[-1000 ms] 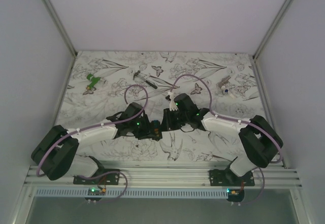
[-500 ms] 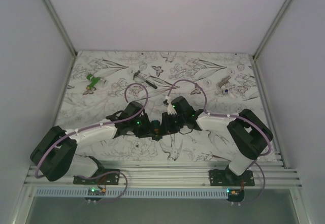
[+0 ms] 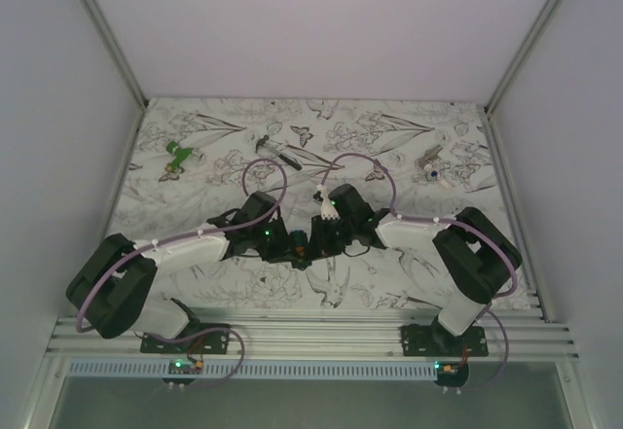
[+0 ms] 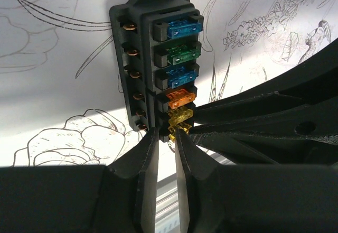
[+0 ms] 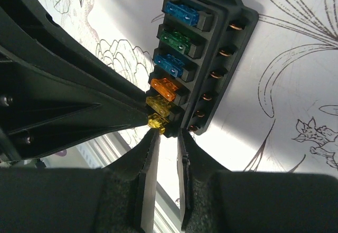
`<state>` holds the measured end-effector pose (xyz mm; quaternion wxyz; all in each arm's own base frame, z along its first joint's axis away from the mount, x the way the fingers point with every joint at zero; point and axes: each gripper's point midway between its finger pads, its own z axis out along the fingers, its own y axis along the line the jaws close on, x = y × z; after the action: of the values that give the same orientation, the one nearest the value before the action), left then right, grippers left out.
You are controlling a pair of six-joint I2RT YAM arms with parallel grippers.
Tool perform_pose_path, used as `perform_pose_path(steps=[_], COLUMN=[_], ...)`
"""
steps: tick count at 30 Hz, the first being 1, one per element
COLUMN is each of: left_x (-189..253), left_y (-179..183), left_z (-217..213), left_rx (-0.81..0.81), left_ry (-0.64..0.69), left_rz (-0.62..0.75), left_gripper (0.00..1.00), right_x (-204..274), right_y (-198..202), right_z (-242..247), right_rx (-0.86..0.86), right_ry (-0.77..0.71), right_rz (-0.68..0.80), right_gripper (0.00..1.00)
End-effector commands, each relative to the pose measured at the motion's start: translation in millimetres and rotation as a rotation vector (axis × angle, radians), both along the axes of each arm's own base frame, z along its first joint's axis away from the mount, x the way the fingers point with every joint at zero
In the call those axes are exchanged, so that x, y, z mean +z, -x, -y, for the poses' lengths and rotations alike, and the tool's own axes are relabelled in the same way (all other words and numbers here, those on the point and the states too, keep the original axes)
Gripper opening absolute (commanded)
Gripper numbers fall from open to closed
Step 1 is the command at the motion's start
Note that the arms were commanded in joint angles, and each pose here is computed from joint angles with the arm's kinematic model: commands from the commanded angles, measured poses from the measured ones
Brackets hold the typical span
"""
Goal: Snap on the fuse box
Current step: Adjust the fuse box base at the center of the board.
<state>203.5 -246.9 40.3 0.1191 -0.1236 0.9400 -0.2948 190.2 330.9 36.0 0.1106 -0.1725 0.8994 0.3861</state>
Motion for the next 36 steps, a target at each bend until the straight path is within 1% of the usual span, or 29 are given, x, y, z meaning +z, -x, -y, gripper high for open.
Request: perform_pose_path(steps=[1,4,9,11,13,15,18,21,23,25,31,34,36], left_x=[-29,-25,2,14,25,33,46,54,58,56,53,48,45], left_y=[17,19,6,0,-5,-6,-6,-4,-3,0,9,9,8], left_z=[-9,-4,7,8,6,0,-6,-7,-8,-12,-15,-12,-9], left_rx=[-0.013,-0.026,-0.053,-0.060,-0.077,-0.100,-0.154,-0.242,-0.310,-0.373,-0.533,-0.581,-0.594], left_ry=[-0.077,-0.067,-0.033,-0.029,-0.046,-0.091,-0.141,-0.206,-0.278,-0.364,-0.564,-0.623,-0.640], left_rz=[-0.085,-0.077,0.029,0.072,0.117,0.144,0.188,0.213,0.228,0.219,0.186,0.168,0.157], left_gripper=[0.16,0.17,0.23,0.26,0.30,0.33,0.34,0.32,0.28,0.26,0.17,0.15,0.15], right_x=[-9,-8,12,21,29,35,44,55,57,56,55,55,54], right_y=[-7,-16,-42,-50,-56,-65,-81,-95,-100,-103,-109,-110,-111], right_z=[-1,0,-10,-11,-4,10,39,67,87,102,130,138,142], right_rx=[-0.006,0.003,0.046,0.074,0.081,0.057,-0.024,-0.116,-0.180,-0.229,-0.328,-0.354,-0.364], right_ry=[0.043,0.063,0.051,0.052,0.056,0.066,0.100,0.135,0.163,0.182,0.206,0.199,0.197], right_rz=[0.023,0.077,0.190,0.235,0.274,0.312,0.375,0.442,0.467,0.483,0.522,0.538,0.544], right_gripper=[0.21,0.21,0.23,0.27,0.33,0.37,0.43,0.52,0.56,0.60,0.74,0.78,0.80])
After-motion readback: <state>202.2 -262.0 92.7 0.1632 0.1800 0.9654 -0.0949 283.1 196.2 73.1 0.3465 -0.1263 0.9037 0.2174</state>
